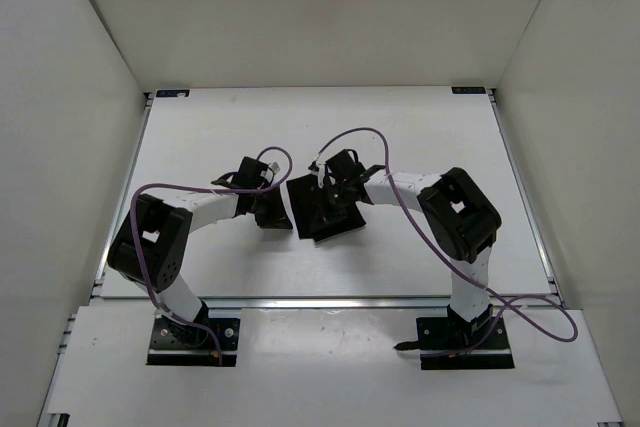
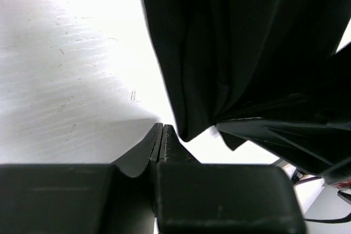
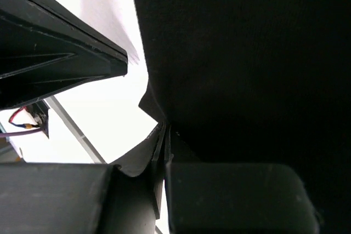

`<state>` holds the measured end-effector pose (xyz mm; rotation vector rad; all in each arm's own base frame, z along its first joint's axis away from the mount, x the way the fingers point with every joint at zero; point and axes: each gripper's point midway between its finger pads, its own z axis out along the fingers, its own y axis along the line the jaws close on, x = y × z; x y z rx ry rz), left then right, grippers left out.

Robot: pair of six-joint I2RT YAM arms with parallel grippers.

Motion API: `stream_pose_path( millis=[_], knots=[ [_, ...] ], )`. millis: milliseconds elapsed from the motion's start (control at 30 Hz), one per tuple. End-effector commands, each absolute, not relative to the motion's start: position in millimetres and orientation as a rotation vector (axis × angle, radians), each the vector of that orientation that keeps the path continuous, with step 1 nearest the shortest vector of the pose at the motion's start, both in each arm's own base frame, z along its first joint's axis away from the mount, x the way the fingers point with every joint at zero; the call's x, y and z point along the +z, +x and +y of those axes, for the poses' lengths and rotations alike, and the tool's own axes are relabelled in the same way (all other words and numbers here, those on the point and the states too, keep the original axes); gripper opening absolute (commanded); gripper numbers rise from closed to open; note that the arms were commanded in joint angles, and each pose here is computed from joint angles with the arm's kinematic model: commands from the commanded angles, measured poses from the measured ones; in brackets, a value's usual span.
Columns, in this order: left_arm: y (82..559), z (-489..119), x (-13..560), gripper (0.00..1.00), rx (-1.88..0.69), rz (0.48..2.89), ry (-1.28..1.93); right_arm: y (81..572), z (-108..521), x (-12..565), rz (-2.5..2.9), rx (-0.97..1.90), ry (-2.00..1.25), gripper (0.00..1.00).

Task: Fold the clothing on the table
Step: Fold the skirt

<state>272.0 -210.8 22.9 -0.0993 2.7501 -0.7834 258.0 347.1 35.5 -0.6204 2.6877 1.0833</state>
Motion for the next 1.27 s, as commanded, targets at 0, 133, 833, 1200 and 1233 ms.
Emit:
stream_pose_path(
  millis=[0, 133, 833, 1200, 1233],
  knots=[
    [282, -215, 37, 0.03, -0.814, 2.703, -0.076, 263, 363, 37, 2.603, 1.147, -0.637, 0.00],
    [290, -217, 46, 0.07, -0.813, 2.699, -0.051, 277, 359, 53, 2.573, 1.156, -0.596, 0.00],
    [308, -151, 119, 0.98, -0.423, 2.495, 0.076, 335, 152, 169, 2.250, 0.577, -0.148, 0.97],
    [276, -118, 111, 0.99, -0.313, 2.514, 0.044, 309, 122, 114, 2.380, 0.550, -0.081, 0.99],
    [276, -112, 111, 0.99, -0.298, 2.517, 0.029, 306, 123, 112, 2.381, 0.558, -0.090, 0.99]
  ],
)
